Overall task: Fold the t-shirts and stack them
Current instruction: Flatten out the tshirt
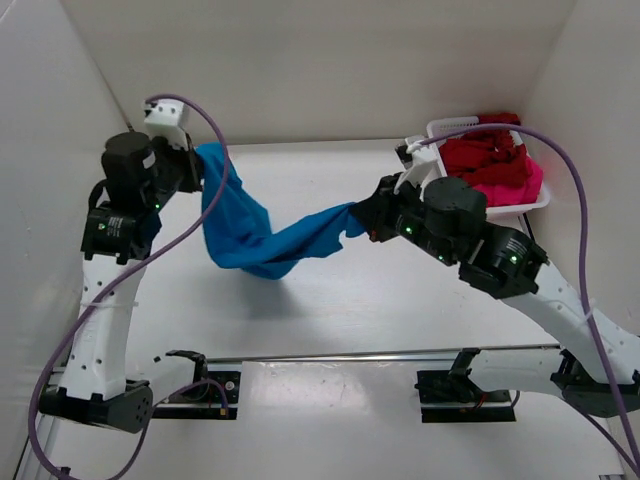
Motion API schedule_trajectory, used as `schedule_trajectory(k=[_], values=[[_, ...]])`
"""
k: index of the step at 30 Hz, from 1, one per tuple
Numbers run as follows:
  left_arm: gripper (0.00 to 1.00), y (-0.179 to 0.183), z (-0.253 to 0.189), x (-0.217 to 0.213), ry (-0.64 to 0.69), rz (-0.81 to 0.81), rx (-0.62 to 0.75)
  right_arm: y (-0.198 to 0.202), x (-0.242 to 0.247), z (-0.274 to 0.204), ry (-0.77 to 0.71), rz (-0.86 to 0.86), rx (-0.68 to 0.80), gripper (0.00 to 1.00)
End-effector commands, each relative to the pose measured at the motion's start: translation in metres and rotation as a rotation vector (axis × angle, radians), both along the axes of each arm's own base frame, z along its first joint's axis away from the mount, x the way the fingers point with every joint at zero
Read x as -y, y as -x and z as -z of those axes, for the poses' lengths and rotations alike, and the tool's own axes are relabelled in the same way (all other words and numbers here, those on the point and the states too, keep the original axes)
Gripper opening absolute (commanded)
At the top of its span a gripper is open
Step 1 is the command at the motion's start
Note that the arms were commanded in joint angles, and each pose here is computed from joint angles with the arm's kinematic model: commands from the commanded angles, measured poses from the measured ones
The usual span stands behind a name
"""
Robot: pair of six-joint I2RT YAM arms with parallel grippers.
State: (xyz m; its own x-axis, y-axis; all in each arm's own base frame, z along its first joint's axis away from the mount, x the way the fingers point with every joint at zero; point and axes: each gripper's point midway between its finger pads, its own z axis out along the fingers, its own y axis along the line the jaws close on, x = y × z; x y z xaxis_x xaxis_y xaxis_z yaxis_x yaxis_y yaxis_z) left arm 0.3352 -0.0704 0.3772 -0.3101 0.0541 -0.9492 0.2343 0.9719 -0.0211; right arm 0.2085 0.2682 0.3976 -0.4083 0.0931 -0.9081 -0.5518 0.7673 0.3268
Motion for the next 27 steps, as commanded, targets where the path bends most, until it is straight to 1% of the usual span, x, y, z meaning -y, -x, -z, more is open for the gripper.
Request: schedule_trajectory(k=[1,2,3,5,6,7,8,9,10,11,12,13,14,16,17,18,20,21,22,23,24,26,27], values=[[0.10,-0.017,0.018,-0.004,-0.003,-0.005,-0.099,0.020,-0.006,-0.047,-0.158,-0.088,0.096,0.00],[0.10,-0.027,0.019,-0.005,0.000,-0.007,-0.108,0.021,-0.009,-0.045,-0.167,-0.097,0.086,0.00],[0.10,-0.048,0.025,-0.002,-0.004,-0.007,-0.135,0.023,-0.011,-0.037,-0.168,-0.103,0.068,0.00],[0.12,-0.076,0.032,0.001,-0.007,-0.007,-0.161,0.024,-0.012,-0.025,-0.174,-0.095,0.028,0.00],[0.13,-0.106,0.039,0.014,-0.012,0.013,-0.181,0.022,-0.009,-0.016,-0.169,-0.072,0.013,0.00],[0.17,-0.124,0.045,0.020,-0.022,0.010,-0.189,0.018,-0.009,-0.015,-0.185,-0.042,0.000,0.00],[0.26,-0.139,0.054,0.029,-0.035,0.013,-0.212,0.016,-0.007,-0.015,-0.194,-0.021,-0.005,0.00],[0.43,-0.171,0.074,0.055,-0.047,0.050,-0.250,0.010,-0.004,-0.010,-0.193,0.014,-0.015,0.00],[0.60,-0.183,0.088,0.063,-0.072,0.043,-0.287,0.003,0.003,-0.007,-0.215,0.075,-0.051,0.00],[0.93,-0.183,0.112,0.069,-0.115,0.031,-0.372,-0.010,0.010,0.005,-0.204,0.158,-0.090,0.00],[1.00,-0.203,0.130,0.089,-0.159,0.020,-0.375,-0.022,0.025,0.006,-0.211,0.265,-0.105,0.00],[1.00,-0.205,0.139,0.089,-0.199,-0.016,-0.386,-0.026,0.037,0.023,-0.163,0.329,-0.161,0.00],[1.00,-0.206,0.141,0.082,-0.237,-0.065,-0.383,-0.035,0.044,0.031,-0.161,0.396,-0.196,0.00],[1.00,-0.189,0.133,0.066,-0.221,-0.074,-0.380,-0.037,0.049,0.042,-0.119,0.420,-0.213,0.00],[1.00,-0.179,0.127,0.065,-0.182,-0.038,-0.373,-0.040,0.052,0.046,-0.112,0.434,-0.217,0.00],[1.00,-0.153,0.115,0.044,-0.163,-0.052,-0.366,-0.043,0.055,0.051,-0.109,0.450,-0.227,0.00],[1.00,-0.127,0.105,0.039,-0.139,-0.031,-0.354,-0.043,0.055,0.069,-0.083,0.454,-0.258,0.00],[1.00,-0.104,0.132,0.033,-0.159,-0.029,-0.427,-0.044,0.056,0.074,-0.075,0.457,-0.267,0.00],[1.00,-0.078,0.120,0.026,-0.156,-0.030,-0.414,-0.043,0.056,0.084,-0.063,0.463,-0.283,0.00],[0.99,-0.057,0.133,0.023,-0.177,-0.027,-0.465,-0.044,0.057,0.089,-0.056,0.466,-0.292,0.00],[0.97,-0.030,0.159,0.013,-0.192,-0.027,-0.548,-0.043,0.058,0.096,-0.040,0.468,-0.301,0.00],[0.95,0.005,0.191,0.011,-0.177,0.015,-0.691,-0.043,0.059,0.105,-0.022,0.471,-0.310,0.00],[0.94,0.023,0.218,0.007,-0.180,0.023,-0.779,-0.042,0.060,0.112,-0.006,0.473,-0.319,0.00]])
